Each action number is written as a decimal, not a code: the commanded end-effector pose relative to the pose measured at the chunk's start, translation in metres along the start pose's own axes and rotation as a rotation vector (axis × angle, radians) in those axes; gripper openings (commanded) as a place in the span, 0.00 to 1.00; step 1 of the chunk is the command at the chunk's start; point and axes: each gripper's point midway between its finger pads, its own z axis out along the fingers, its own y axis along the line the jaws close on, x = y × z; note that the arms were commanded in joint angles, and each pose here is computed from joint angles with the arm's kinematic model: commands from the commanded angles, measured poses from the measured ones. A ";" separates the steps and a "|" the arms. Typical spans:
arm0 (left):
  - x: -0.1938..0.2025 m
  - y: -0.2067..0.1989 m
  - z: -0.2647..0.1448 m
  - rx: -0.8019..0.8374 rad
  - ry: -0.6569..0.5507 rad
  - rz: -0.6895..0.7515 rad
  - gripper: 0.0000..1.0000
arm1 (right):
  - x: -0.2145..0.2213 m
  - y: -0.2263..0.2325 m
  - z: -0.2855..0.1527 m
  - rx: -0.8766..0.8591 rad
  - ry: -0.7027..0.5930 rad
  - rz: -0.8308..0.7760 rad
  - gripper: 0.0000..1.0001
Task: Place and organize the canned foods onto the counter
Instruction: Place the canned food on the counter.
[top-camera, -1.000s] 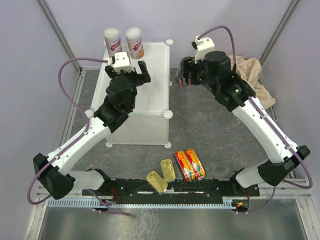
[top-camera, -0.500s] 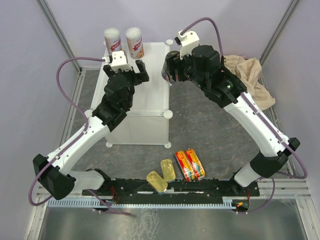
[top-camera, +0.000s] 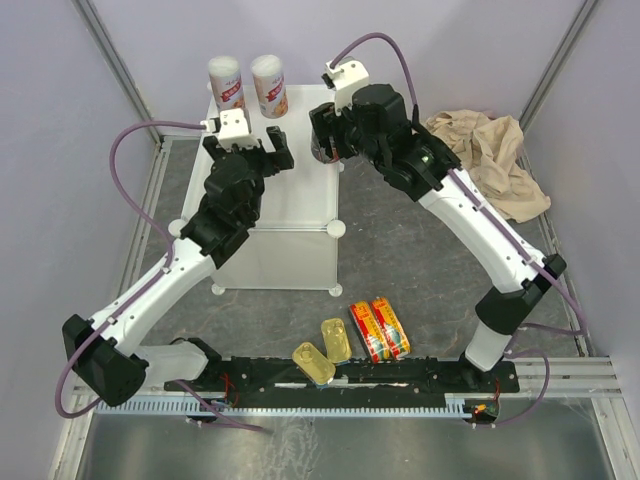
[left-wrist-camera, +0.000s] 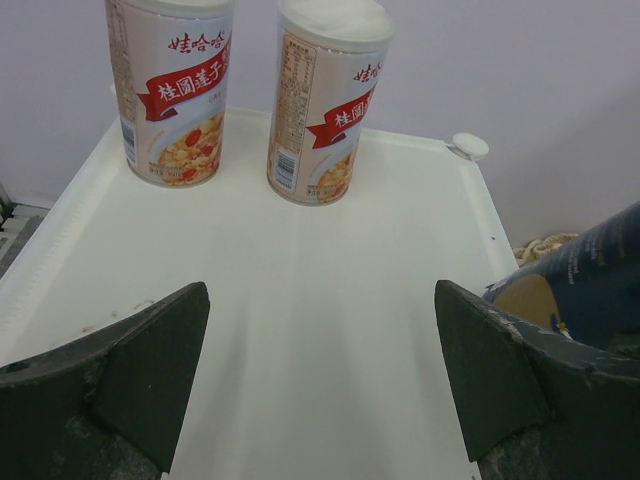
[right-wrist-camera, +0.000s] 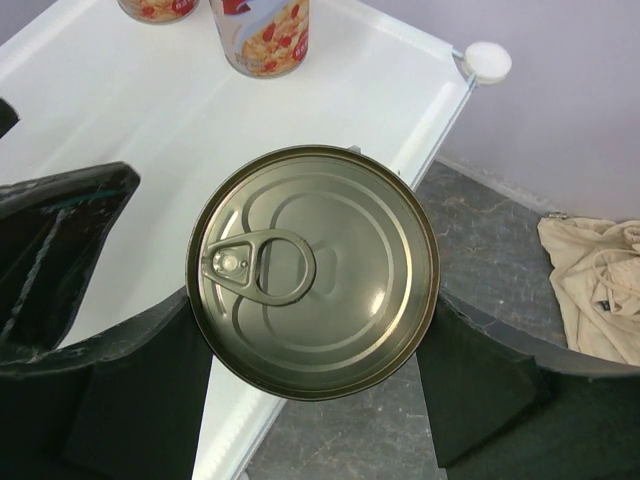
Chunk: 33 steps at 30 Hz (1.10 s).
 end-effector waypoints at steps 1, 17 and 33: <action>-0.029 0.001 -0.008 0.018 -0.083 -0.091 0.99 | -0.077 -0.003 -0.014 0.008 -0.244 0.053 0.17; -0.015 -0.003 0.000 0.078 -0.062 -0.070 0.99 | -0.060 0.002 0.038 0.052 -0.180 0.016 0.36; -0.004 -0.005 0.021 0.147 -0.034 -0.095 0.99 | -0.058 -0.011 0.051 0.077 -0.203 0.066 0.97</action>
